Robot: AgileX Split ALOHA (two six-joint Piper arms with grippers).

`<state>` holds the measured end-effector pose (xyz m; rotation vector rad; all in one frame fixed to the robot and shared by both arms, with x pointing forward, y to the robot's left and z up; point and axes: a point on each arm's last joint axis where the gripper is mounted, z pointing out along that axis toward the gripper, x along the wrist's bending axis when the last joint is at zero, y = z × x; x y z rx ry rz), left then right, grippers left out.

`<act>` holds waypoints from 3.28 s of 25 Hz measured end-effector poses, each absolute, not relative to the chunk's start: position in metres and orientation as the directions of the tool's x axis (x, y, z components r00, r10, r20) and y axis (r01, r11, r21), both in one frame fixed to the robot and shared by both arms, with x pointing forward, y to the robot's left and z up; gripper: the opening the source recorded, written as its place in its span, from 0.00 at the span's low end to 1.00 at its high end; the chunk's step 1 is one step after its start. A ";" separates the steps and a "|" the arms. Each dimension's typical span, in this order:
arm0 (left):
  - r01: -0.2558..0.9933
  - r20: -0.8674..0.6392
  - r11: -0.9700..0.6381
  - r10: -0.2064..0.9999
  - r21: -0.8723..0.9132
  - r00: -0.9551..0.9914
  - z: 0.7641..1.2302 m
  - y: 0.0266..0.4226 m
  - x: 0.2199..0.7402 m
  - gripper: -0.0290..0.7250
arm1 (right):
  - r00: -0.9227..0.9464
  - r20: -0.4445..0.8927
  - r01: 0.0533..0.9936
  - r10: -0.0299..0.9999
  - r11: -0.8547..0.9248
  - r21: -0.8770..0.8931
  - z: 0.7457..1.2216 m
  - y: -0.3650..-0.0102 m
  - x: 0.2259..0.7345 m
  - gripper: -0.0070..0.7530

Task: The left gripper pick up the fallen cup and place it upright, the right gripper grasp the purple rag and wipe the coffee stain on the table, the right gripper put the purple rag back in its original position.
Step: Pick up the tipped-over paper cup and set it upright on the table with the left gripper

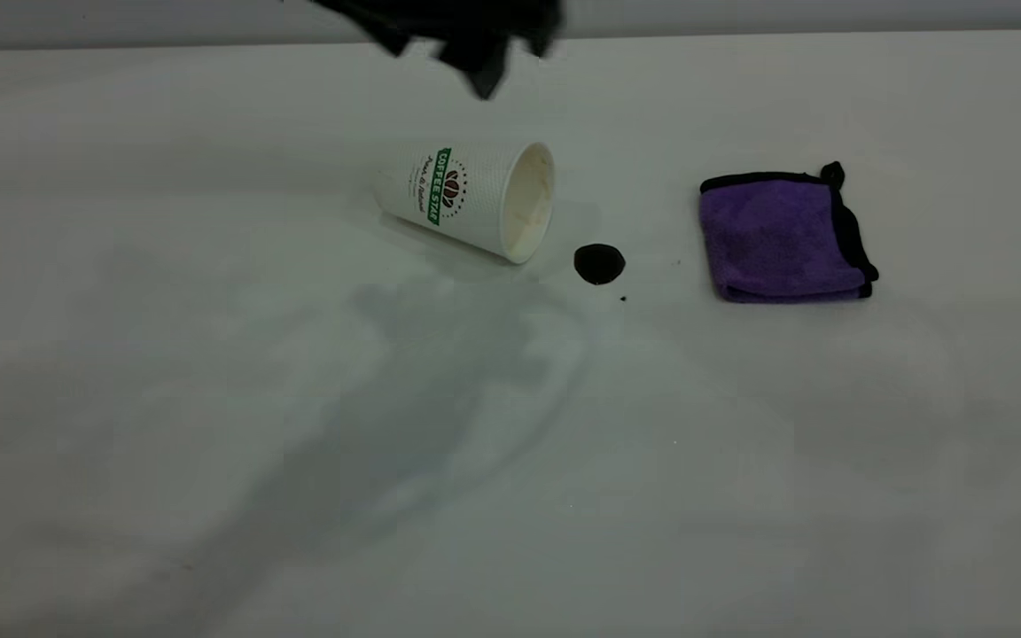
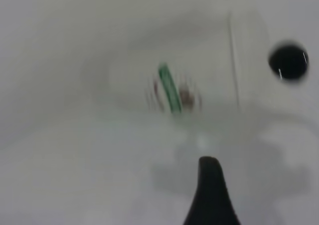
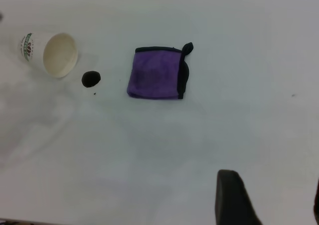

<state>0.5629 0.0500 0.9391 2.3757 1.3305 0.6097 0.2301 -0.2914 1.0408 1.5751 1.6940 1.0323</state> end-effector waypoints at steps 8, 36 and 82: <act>0.669 0.309 -0.472 0.882 0.575 0.356 0.882 0.011 0.605 0.82 | -0.117 0.079 0.524 0.990 -0.006 0.852 1.041 -0.291 0.230 0.57; 0.740 0.500 -0.508 0.824 0.442 0.267 0.796 0.025 0.610 0.55 | -0.117 0.079 0.521 0.990 -0.006 0.853 1.041 -0.291 0.230 0.57; 0.925 -0.186 -0.372 0.917 -0.080 0.353 0.851 0.158 0.713 0.06 | -0.117 0.079 0.521 0.990 -0.006 0.853 1.041 -0.291 0.230 0.57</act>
